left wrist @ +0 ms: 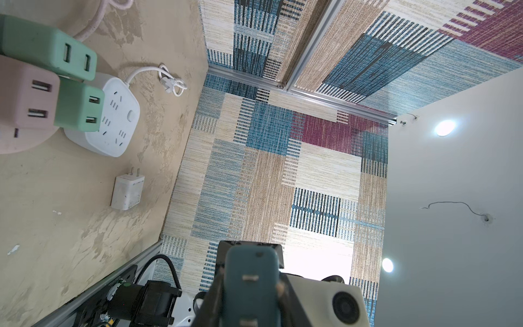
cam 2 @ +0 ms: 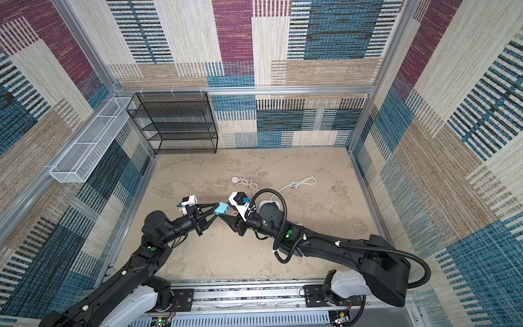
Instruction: Insert the plug
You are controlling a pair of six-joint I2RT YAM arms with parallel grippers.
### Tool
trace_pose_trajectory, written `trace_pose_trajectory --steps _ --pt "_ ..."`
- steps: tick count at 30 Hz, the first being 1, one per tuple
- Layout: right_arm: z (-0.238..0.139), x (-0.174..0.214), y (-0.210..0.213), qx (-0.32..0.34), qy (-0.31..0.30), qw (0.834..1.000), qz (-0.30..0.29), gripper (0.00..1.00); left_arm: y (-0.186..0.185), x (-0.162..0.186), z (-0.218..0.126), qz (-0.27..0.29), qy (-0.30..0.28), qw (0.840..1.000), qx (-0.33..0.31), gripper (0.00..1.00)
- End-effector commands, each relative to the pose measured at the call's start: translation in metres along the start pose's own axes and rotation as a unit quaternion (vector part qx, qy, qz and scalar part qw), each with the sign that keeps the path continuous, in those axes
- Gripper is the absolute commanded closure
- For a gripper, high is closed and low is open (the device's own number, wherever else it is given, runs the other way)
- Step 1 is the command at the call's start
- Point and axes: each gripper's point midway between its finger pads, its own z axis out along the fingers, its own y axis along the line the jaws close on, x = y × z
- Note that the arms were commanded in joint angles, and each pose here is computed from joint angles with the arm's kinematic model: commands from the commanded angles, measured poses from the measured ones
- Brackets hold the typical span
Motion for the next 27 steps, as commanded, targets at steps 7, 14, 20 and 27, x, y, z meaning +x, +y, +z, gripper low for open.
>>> trace_pose_trajectory --steps 7,14,20,27 --pt "0.004 -0.015 0.014 -0.039 -0.022 0.999 0.004 0.59 -0.014 0.006 0.000 0.006 0.013 1.000 0.027 1.00" --pt "0.011 -0.015 0.022 -0.067 -0.015 0.998 0.010 0.86 -0.020 0.008 0.002 0.017 0.025 0.999 0.043 1.00" --pt "0.017 -0.010 0.014 -0.043 0.016 0.998 0.033 1.00 -0.012 0.003 0.004 0.021 0.023 0.999 0.032 0.77" --pt "0.006 0.018 -0.016 0.037 0.081 0.992 0.089 1.00 0.007 -0.040 -0.013 0.036 -0.011 0.999 -0.039 0.47"
